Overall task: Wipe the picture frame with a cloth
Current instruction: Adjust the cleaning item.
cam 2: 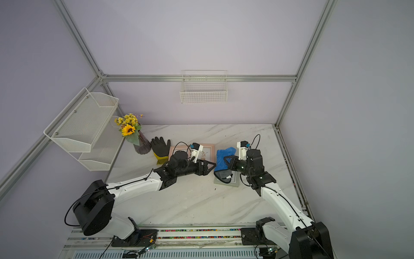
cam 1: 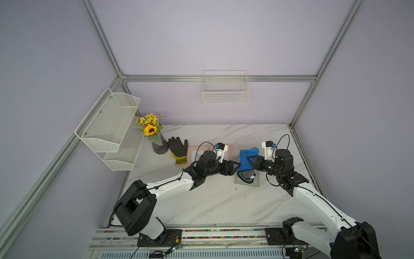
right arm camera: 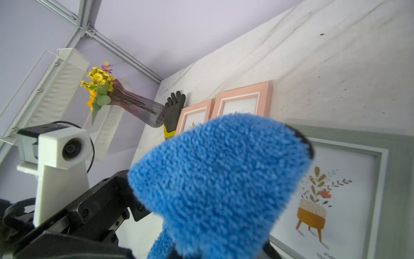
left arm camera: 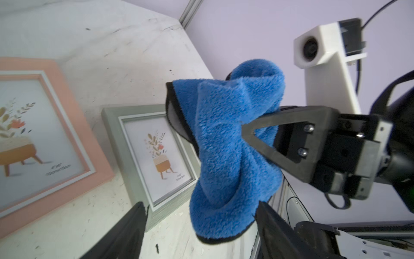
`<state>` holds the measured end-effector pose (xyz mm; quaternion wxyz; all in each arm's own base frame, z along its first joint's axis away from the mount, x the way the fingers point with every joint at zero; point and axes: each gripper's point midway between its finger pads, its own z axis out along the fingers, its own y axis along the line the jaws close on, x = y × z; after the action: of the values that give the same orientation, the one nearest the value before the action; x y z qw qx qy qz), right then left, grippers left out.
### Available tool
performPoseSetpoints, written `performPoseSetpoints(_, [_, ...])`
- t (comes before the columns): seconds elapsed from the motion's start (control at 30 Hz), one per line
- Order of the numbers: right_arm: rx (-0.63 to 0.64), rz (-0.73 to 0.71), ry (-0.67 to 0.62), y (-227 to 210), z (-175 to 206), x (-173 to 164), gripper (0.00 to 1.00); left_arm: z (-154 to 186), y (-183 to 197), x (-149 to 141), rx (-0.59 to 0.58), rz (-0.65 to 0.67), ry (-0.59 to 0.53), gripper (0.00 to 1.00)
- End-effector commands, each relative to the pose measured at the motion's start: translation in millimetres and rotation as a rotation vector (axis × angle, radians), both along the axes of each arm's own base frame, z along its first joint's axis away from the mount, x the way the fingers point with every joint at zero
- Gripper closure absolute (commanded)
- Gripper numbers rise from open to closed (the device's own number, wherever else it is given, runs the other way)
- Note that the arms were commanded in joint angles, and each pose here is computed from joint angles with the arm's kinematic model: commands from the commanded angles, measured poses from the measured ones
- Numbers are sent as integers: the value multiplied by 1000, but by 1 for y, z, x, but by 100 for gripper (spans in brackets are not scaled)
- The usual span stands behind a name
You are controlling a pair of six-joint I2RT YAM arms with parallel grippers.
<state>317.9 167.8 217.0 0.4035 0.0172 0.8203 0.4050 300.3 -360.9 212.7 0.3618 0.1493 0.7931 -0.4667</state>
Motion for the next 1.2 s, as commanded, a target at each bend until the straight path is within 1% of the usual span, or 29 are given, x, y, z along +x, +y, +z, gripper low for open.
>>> performPoseSetpoints(0.0, [79, 82, -100, 18, 30, -7, 96, 45, -17, -9, -147, -105, -106, 22])
performPoseSetpoints(0.13, [133, 141, -128, 29, 42, -16, 94, 45, -25, -10, -168, -141, -93, 25])
performPoseSetpoints(0.27, [168, 193, -164, 39, 54, -24, 93, 45, -29, -11, -179, -160, -85, 39])
performPoseSetpoints(0.4, [188, 232, -161, 45, 53, -29, 92, 48, -30, -12, -181, -164, -90, 49])
performPoseSetpoints(0.5, [192, 259, -152, 52, 49, -32, 92, 50, -29, -11, -178, -155, -96, 59])
performPoseSetpoints(0.63, [177, 281, -130, 57, 40, -34, 90, 51, -24, -7, -168, -117, -104, 65])
performPoseSetpoints(0.7, [170, 287, -121, 60, 36, -35, 89, 50, -21, -6, -162, -100, -105, 74])
performPoseSetpoints(0.77, [144, 265, -112, 57, 31, -32, 84, 48, -19, -3, -146, -77, -102, 81])
performPoseSetpoints(0.8, [126, 249, -119, 55, 30, -30, 79, 45, -16, -1, -133, -57, -97, 84])
performPoseSetpoints(0.83, [101, 225, -99, 51, 25, -29, 75, 42, -14, 2, -118, -38, -91, 88])
performPoseSetpoints(0.9, [38, 149, -99, 40, 22, -22, 65, 36, -7, 9, -82, 10, -76, 95])
performPoseSetpoints(0.93, [7, 100, -94, 32, 20, -18, 60, 31, -4, 11, -64, 31, -65, 96])
performPoseSetpoints(0.97, [-24, 51, -83, 24, 17, -14, 52, 28, 0, 14, -44, 55, -54, 97])
performPoseSetpoints(1.07, [-102, -70, -76, 3, 15, -5, 38, 16, 14, 21, 18, 118, -18, 97])
performPoseSetpoints(1.1, [-129, -109, -74, -5, 14, -2, 35, 11, 19, 24, 46, 137, -1, 97])
performPoseSetpoints(1.17, [-175, -186, -62, -21, 11, 3, 33, -1, 31, 29, 121, 184, 40, 97])
